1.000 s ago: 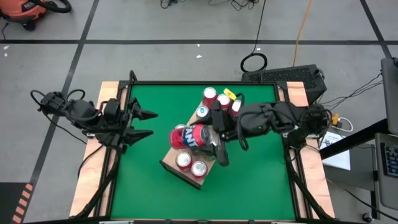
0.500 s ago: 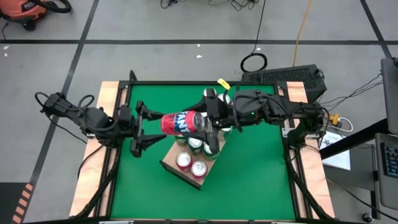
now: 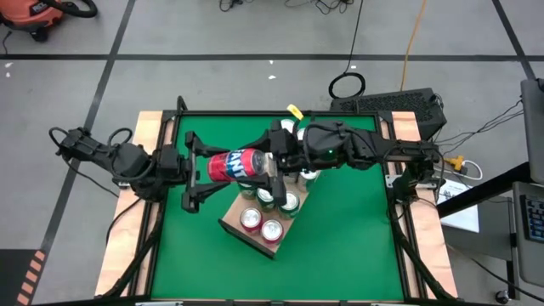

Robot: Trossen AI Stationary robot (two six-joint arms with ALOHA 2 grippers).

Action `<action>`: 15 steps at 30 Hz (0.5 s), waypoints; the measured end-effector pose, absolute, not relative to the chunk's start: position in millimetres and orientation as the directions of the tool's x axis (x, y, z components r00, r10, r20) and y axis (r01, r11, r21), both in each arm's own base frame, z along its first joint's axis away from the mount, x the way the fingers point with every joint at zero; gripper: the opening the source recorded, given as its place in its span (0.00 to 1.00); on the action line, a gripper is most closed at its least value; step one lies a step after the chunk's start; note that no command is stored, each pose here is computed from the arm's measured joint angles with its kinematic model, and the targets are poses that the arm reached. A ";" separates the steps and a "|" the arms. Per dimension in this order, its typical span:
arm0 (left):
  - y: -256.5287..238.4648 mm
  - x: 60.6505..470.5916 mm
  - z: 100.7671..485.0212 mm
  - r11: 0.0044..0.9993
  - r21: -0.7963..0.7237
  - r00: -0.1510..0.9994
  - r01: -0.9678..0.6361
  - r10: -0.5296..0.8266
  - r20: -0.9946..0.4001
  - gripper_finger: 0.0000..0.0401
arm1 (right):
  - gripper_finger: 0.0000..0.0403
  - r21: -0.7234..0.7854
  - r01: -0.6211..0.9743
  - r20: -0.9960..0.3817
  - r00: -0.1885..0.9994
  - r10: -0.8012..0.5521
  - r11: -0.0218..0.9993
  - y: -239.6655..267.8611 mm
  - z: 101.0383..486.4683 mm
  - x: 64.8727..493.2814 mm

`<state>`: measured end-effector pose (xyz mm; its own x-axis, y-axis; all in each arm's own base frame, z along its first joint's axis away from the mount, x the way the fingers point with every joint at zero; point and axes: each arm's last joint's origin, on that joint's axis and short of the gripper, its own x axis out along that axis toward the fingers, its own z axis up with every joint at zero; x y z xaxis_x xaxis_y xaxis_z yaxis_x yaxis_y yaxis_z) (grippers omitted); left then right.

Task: Sort soda cans
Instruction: Put the red soda can on the shelf and align it with the bottom red soda cans

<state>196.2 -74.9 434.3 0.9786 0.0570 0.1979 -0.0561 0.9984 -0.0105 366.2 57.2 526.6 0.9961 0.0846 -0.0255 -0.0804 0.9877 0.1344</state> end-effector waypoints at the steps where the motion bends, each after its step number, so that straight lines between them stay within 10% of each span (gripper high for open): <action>1: -74.6 196.5 434.2 0.999 -0.008 0.979 -0.047 0.048 0.199 0.88 | 0.76 0.142 -0.077 -0.025 0.996 0.081 0.987 55.9 526.6 366.4; 15: -73.7 196.5 434.6 0.999 0.012 0.978 -0.046 0.042 0.202 0.71 | 0.79 0.185 -0.049 -0.004 0.999 0.051 0.981 51.9 528.8 366.9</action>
